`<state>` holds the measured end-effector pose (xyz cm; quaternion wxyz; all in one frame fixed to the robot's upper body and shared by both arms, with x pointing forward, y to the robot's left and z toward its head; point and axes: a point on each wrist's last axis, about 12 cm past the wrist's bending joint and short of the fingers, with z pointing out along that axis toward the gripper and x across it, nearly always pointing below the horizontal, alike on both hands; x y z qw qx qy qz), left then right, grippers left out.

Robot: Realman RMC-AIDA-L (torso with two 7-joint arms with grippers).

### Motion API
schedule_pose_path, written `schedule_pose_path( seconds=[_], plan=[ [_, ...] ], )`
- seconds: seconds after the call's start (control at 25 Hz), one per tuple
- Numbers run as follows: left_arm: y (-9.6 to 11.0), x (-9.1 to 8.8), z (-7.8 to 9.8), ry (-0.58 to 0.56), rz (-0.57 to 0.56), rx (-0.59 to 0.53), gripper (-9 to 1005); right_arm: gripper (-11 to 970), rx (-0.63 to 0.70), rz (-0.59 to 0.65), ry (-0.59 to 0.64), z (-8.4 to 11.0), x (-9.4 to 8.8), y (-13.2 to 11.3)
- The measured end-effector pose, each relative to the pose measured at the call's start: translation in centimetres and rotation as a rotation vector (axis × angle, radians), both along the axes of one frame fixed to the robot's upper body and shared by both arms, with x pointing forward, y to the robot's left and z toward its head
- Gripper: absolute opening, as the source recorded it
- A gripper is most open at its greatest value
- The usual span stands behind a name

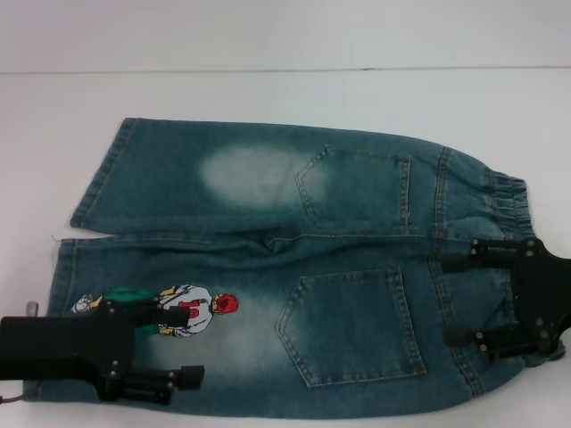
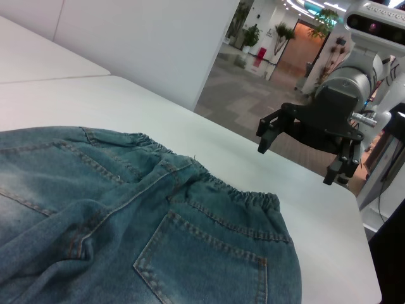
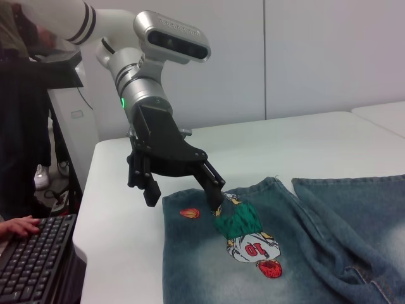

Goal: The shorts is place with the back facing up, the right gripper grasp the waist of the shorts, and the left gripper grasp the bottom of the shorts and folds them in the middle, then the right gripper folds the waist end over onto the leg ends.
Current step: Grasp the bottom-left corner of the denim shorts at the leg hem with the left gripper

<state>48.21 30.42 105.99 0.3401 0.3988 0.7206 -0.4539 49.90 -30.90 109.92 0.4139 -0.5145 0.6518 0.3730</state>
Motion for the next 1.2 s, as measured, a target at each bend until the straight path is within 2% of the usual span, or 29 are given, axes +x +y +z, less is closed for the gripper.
schedule_pose_path(
  seconds=[0.84, 1.04, 1.2],
  plan=[
    [0.0, -0.2, -0.2, 0.029, 0.008, 0.004, 933, 891, 0.006, -0.004, 0.005, 0.0, 0.0, 0.2],
    [0.5, 0.2, 0.4, 0.116, 0.054, 0.016, 933, 891, 0.005, -0.007, -0.001, 0.0, 0.1, 0.1],
    [1.4, 0.2, 1.8, 0.240, 0.072, 0.036, 933, 891, -0.003, -0.011, -0.004, 0.1, 0.1, -0.1]
  ],
)
